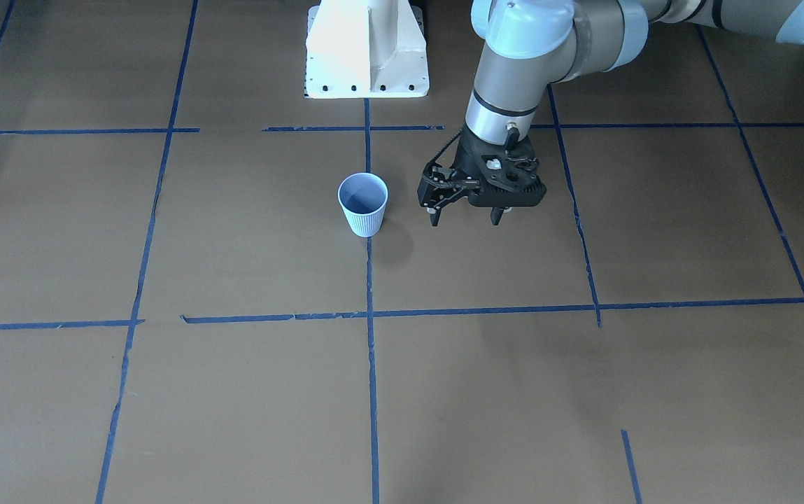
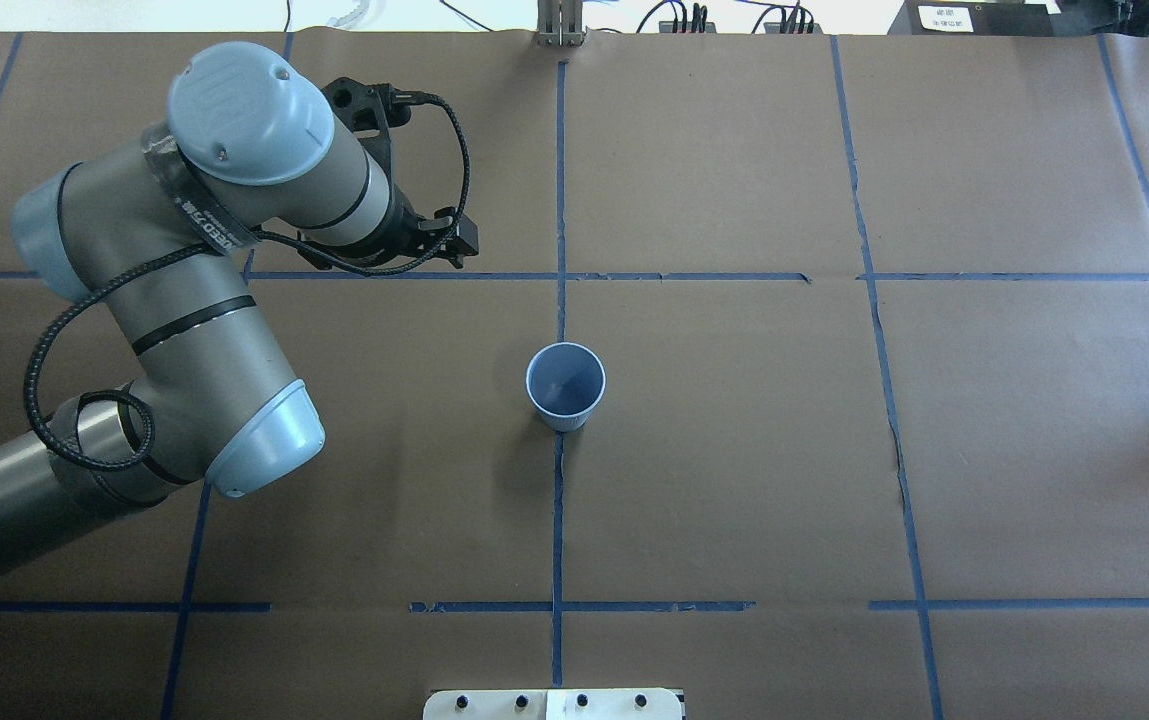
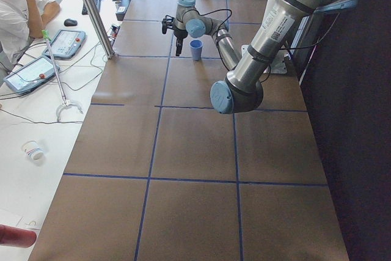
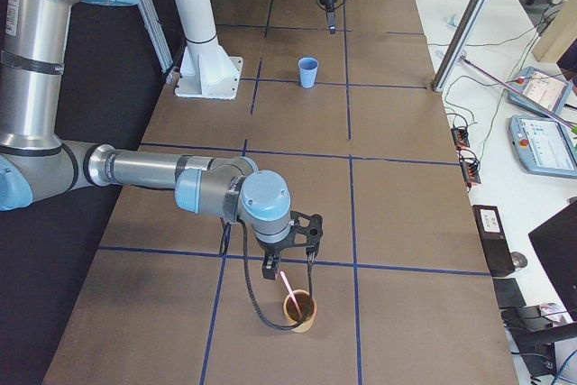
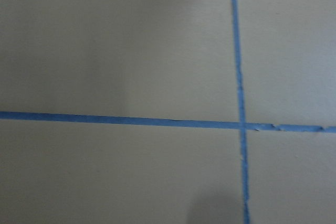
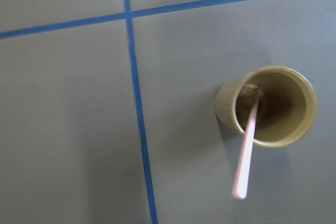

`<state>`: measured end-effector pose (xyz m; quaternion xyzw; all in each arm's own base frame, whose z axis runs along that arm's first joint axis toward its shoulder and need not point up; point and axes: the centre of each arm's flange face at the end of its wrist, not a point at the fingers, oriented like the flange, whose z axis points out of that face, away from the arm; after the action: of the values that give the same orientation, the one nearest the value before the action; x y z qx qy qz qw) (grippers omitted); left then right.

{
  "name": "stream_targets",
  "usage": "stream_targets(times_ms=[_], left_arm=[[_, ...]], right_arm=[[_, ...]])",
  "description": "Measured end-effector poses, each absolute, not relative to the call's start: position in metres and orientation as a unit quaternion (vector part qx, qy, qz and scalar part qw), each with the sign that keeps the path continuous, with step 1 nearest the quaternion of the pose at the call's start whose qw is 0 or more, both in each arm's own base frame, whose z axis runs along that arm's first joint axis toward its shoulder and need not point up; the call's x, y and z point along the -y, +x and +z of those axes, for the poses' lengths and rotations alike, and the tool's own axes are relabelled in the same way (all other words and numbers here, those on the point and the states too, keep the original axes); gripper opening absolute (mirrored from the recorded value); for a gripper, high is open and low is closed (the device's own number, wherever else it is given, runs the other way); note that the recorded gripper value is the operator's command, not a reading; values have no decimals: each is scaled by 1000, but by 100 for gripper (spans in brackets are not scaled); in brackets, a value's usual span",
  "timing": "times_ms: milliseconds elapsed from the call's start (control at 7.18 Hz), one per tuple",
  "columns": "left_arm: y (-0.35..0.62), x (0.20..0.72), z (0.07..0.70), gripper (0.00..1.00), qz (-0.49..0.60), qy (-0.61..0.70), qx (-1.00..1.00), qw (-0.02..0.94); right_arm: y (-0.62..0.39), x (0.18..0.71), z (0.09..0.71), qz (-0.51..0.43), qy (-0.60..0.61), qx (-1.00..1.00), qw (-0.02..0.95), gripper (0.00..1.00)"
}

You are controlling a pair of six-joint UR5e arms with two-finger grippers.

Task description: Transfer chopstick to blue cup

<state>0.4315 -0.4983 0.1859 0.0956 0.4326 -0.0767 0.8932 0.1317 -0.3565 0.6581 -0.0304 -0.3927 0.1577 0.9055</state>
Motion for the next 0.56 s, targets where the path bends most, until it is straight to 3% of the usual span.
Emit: stream_targets(times_ms=[557], left_arm=[[423,498,189,100,-81,99,-433,892]], right_arm=[[146,396,693,300,-102,383,868,95]])
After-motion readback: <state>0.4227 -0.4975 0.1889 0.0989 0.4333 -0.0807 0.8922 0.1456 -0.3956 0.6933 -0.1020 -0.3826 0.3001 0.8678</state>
